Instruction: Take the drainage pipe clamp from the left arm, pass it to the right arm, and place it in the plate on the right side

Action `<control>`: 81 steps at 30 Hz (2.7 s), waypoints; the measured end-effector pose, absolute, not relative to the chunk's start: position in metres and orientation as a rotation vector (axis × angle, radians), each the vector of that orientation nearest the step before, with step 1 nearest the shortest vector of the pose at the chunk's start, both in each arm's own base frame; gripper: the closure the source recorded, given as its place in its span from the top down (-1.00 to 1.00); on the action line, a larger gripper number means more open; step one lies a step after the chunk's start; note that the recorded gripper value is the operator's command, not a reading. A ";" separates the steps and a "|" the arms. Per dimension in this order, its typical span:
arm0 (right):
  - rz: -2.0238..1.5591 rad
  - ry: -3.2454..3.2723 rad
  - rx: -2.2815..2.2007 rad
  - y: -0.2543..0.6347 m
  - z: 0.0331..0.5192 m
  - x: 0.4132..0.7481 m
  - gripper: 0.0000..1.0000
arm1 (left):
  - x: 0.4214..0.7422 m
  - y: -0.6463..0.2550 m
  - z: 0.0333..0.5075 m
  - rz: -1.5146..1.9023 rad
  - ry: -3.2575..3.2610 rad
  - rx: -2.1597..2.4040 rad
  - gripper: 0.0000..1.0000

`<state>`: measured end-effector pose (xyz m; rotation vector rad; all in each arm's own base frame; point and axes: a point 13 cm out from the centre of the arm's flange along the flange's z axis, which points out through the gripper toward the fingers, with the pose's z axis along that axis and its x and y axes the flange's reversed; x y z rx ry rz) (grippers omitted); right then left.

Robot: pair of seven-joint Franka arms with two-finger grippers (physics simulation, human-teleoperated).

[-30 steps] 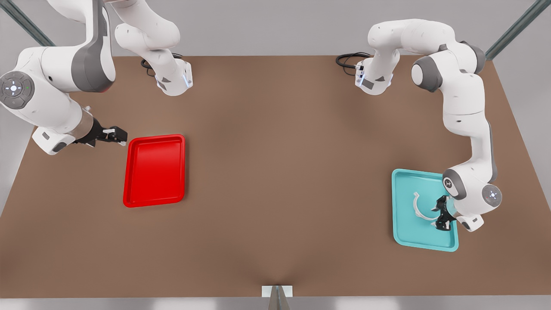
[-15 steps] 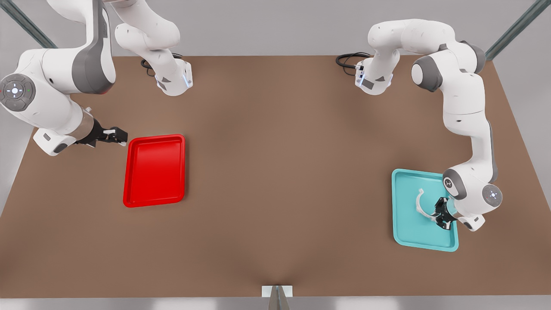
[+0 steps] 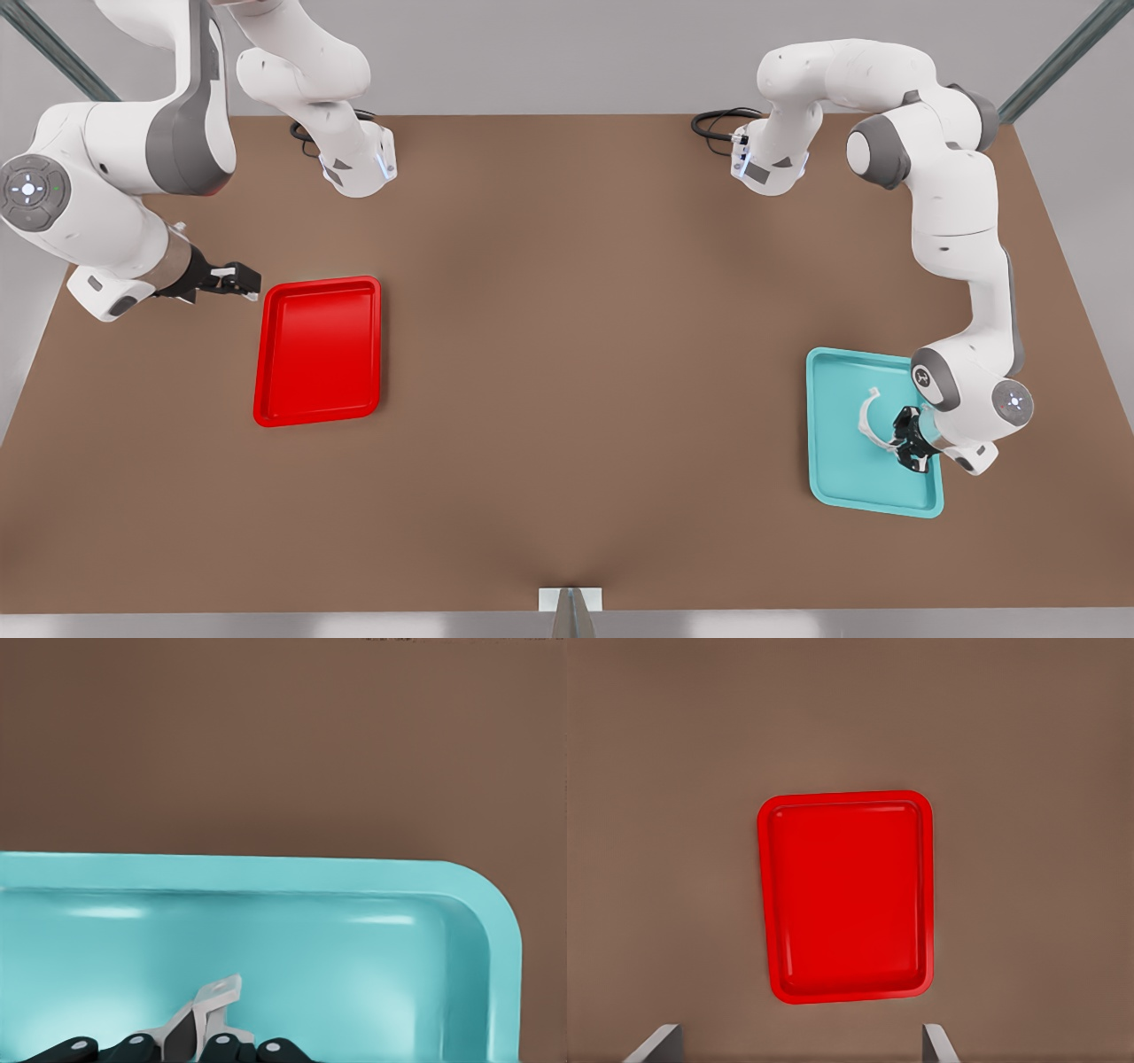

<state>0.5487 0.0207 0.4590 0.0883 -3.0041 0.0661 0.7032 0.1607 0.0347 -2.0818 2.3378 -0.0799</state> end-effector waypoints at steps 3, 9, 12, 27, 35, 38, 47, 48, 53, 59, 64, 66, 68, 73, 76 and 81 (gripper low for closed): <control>0.064 -3.002 0.091 0.020 0.458 0.548 1.00 | 0.706 0.160 0.042 -0.091 2.321 -2.091 -0.57; 0.062 -2.998 0.092 0.018 0.455 0.549 1.00 | 0.708 0.157 0.058 -0.102 2.309 -2.103 -0.57; 0.063 -2.969 0.117 0.027 0.432 0.564 1.00 | 0.715 0.137 0.085 -0.120 2.333 -2.075 -0.57; -0.017 -2.918 0.429 0.187 0.346 0.614 1.00 | 0.712 -0.006 0.133 -0.090 2.536 -1.973 -0.57; -0.184 -2.997 0.483 0.256 0.314 0.640 1.00 | 0.722 -0.089 0.151 -0.143 2.584 -2.023 -0.57; -0.205 -3.027 0.486 0.261 0.316 0.648 1.00 | 0.720 -0.125 0.159 -0.168 2.600 -2.057 -0.57; -0.272 -3.033 0.674 0.369 0.272 0.633 1.00 | 0.718 -0.235 0.168 -0.394 2.593 -2.343 -0.57; -0.286 -3.035 0.698 0.385 0.264 0.629 1.00 | 0.719 -0.249 0.169 -0.424 2.592 -2.370 -0.57; -0.377 -3.080 0.765 0.448 0.233 0.623 1.00 | 0.718 -0.305 0.174 -0.537 2.522 -2.525 -0.57; -0.441 -3.134 0.847 0.501 0.218 0.609 1.00 | 0.716 -0.349 0.187 -0.591 2.421 -2.636 -0.57; -0.481 -3.173 0.898 0.535 0.196 0.601 1.00 | 0.719 -0.358 0.193 -0.598 2.323 -2.724 -0.57; -0.495 -3.191 0.906 0.545 0.186 0.600 1.00 | 0.719 -0.364 0.196 -0.599 2.296 -2.749 -0.57; -0.515 -3.218 0.905 0.551 0.184 0.604 1.00 | 0.720 -0.368 0.198 -0.599 2.269 -2.775 -0.57; -0.582 -3.277 0.859 0.557 0.187 0.616 1.00 | 0.716 -0.386 0.204 -0.597 2.220 -2.821 -0.57; -0.631 -3.301 0.803 0.558 0.184 0.623 1.00 | 0.716 -0.389 0.210 -0.602 2.185 -2.855 -0.57; -0.699 -3.334 0.745 0.563 0.191 0.630 1.00 | 0.711 -0.403 0.215 -0.595 2.155 -2.896 -0.57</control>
